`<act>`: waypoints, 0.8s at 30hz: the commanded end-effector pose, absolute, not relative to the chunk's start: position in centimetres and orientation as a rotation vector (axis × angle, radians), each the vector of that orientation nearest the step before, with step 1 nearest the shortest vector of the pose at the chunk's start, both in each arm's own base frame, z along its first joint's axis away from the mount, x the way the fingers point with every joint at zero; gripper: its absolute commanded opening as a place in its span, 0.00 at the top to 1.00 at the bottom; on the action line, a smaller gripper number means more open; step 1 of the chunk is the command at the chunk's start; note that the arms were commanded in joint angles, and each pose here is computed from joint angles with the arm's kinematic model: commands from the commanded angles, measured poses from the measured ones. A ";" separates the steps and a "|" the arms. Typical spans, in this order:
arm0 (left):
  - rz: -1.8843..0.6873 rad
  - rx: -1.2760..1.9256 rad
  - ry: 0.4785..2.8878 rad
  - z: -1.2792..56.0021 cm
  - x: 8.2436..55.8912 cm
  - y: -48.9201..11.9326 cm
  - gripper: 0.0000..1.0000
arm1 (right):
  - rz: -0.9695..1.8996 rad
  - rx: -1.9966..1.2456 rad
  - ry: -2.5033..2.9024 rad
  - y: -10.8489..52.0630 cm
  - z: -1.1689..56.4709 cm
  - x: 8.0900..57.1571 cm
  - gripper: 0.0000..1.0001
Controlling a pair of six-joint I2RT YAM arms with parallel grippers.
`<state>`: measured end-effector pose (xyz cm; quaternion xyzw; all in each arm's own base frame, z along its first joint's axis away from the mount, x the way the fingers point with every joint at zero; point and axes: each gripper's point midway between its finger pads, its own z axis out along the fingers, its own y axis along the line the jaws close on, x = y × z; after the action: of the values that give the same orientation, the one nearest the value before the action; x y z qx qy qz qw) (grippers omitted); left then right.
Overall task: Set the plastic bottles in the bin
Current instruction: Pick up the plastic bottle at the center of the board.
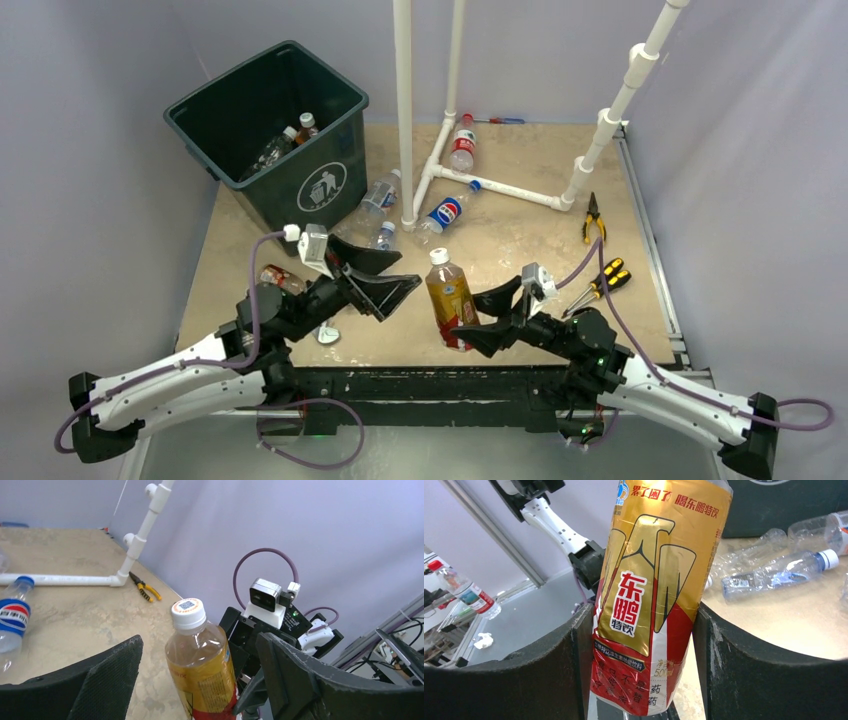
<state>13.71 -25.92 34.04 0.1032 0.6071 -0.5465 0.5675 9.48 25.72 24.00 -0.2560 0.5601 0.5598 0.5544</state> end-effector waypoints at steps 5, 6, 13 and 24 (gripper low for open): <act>-1.344 0.379 1.370 37.4 13.2 -29.7 0.21 | 1.387 -0.655 1.169 25.9 27.1 8.0 0.60; -1.337 0.385 1.388 37.1 13.4 -30.2 0.22 | 1.387 -0.659 1.170 25.9 27.1 8.0 0.60; -1.364 0.392 1.388 37.0 13.7 -31.6 0.37 | 1.387 -0.675 1.170 26.0 27.0 7.8 0.60; -1.427 0.413 1.387 36.7 12.9 -32.4 0.74 | 1.382 -0.676 1.178 26.0 26.5 7.9 0.61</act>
<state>14.10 -32.14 33.80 0.1628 0.6205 -0.5603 0.5239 8.17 26.16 25.27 -0.2843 0.5224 0.5822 0.5543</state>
